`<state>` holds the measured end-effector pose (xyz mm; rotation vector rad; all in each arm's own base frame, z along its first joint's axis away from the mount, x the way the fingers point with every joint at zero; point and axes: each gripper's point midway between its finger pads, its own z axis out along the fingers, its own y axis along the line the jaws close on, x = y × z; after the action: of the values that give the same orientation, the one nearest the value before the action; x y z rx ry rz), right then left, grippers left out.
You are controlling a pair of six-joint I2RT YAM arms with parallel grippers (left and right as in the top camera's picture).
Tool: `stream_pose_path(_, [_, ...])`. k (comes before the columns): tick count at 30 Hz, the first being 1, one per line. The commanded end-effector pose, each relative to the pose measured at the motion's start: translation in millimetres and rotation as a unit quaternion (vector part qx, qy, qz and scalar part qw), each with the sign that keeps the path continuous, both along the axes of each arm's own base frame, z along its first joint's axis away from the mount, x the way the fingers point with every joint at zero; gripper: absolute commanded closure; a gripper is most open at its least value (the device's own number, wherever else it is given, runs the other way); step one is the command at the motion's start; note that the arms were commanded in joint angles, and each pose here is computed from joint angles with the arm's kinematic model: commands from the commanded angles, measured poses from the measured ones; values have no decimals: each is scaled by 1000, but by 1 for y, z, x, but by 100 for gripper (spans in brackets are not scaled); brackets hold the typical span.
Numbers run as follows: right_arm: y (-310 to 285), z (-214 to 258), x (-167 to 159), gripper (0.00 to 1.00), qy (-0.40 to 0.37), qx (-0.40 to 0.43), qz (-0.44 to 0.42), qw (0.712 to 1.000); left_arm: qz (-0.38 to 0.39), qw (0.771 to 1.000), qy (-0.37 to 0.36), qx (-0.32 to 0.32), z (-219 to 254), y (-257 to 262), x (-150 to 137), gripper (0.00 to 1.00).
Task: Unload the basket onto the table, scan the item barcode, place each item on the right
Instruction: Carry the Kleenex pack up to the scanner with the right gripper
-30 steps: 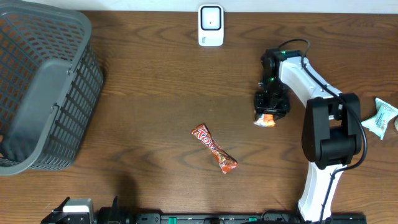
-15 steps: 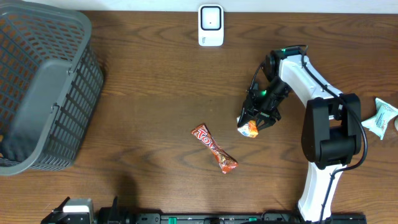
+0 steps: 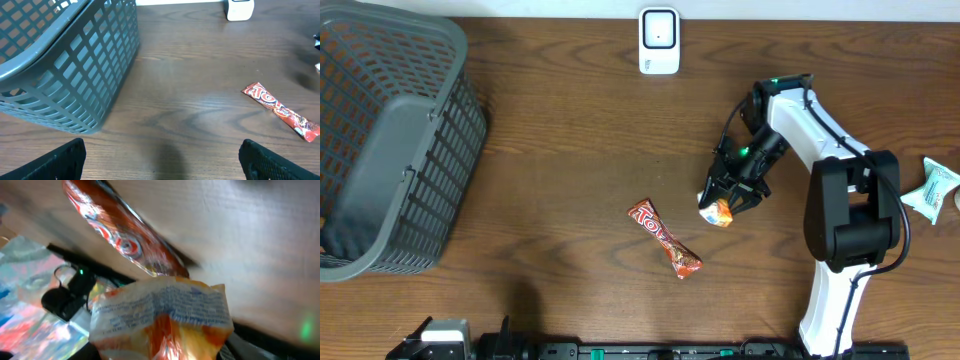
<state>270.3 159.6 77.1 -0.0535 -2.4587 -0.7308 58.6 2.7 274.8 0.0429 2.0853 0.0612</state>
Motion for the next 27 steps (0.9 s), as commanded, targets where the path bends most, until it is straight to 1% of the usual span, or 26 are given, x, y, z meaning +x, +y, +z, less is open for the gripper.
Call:
stream_pose_path(1, [26,7,17,54,-36,68,-12,997,4,1000,-2,9,1,2,-2,2])
stream_pose_path(3, [41,12,36,55,-75,119,-28,990,4,1000,-2,9,1,2,-2,2])
stream_pose_path(7, [63,33,73,57,-159,190,-32,968,4,1000,-2,9,1,2,-2,2])
stream_pose_path(10, [76,55,98,60,-221,204,-16,954,4,1000,-2,9,1,2,-2,2])
stream_pose_path(12, [80,68,119,60,-272,185,-6,944,4,1000,-2,9,1,2,-2,2])
stream_pose_path(14, [83,77,143,60,-329,148,-2,933,4,1000,-2,9,1,2,-2,2])
stream_pose_path(19, [88,89,199,58,-452,72,-14,889,4,1000,-2,9,1,2,-2,2])
stream_pose_path(21, [87,87,217,59,-488,38,-22,872,4,1000,-2,9,1,2,-2,2])
stream_pose_path(23, [85,87,237,62,-531,-2,-24,847,4,1000,-2,9,1,2,-2,2])
stream_pose_path(24, [84,88,249,62,-559,-28,-24,828,4,1000,-2,9,1,2,-2,2])
stream_pose_path(25, [84,91,257,62,-580,-42,-23,813,4,1000,-2,9,1,2,-2,2])
stream_pose_path(27, [88,100,277,62,-630,-66,-17,774,4,1000,-2,9,1,2,-2,2])
